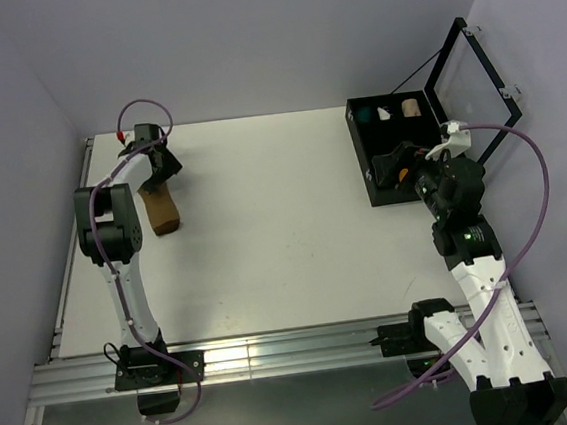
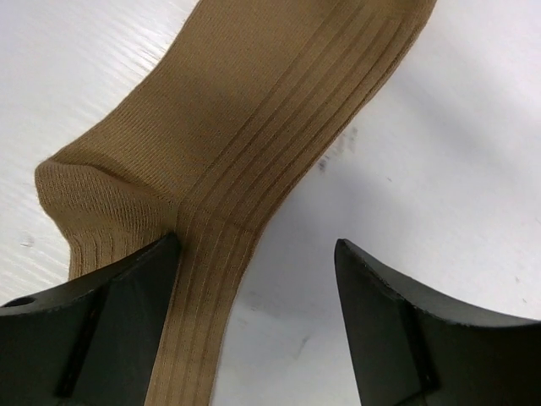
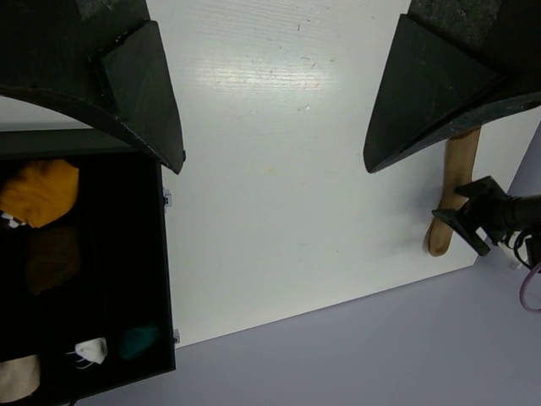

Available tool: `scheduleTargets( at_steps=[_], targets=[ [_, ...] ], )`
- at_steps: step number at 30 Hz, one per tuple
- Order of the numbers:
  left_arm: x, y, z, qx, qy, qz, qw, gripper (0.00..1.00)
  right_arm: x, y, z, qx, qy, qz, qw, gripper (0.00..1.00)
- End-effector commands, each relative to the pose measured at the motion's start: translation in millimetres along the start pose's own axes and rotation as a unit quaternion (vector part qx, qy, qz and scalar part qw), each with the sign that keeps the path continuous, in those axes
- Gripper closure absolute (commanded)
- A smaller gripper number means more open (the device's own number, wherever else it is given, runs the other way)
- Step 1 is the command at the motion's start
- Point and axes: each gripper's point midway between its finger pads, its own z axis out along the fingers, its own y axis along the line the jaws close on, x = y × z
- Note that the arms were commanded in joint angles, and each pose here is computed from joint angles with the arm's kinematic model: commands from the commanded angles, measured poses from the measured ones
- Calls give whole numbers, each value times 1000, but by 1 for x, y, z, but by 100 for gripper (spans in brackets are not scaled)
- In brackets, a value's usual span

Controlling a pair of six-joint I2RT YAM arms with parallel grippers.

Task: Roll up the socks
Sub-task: Move the sock to the center of the board.

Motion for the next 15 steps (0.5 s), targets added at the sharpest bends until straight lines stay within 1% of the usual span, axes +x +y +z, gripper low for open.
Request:
scheduleTargets(
  at_steps=[1, 2, 3, 4, 5, 7, 8, 10, 11, 13, 14, 15],
  targets=[
    [31, -31, -14, 53, 44, 23, 997, 21, -7, 4, 1, -9, -13, -13, 1000, 7],
    [39, -33, -16, 50, 45, 33, 997, 21, -7, 4, 1, -9, -12, -12, 1000, 7],
    [52, -48, -22, 60, 44, 52, 996, 21, -6, 3, 2, -7, -12, -12, 1000, 7],
    [62, -55, -25, 61, 46, 70, 995, 21, -5, 3, 2, -6, -9, -12, 1000, 7],
    [82, -72, -32, 67, 49, 98, 992, 21, -4, 2, 2, -5, -7, -14, 1000, 7],
    [107, -91, -40, 79, 58, 125, 987, 21, -3, 1, 2, -1, -2, -15, 1000, 8],
    [132, -106, -50, 93, 68, 151, 982, 21, -2, 0, 3, 0, 0, -15, 1000, 8],
    [160, -123, -63, 115, 78, 170, 976, 21, -1, -1, 3, 2, 1, -15, 1000, 9],
    [185, -132, -75, 126, 88, 190, 970, 21, 0, -1, 2, 3, 2, -15, 1000, 9],
    [207, -141, -89, 144, 97, 202, 964, 21, 0, -1, 2, 2, 2, -17, 1000, 9],
    [228, -143, -103, 152, 105, 214, 959, 21, 2, -2, 2, 3, 4, -18, 1000, 9],
    [238, -145, -111, 160, 108, 221, 956, 21, 2, -2, 2, 2, 4, -18, 1000, 9]
  ],
)
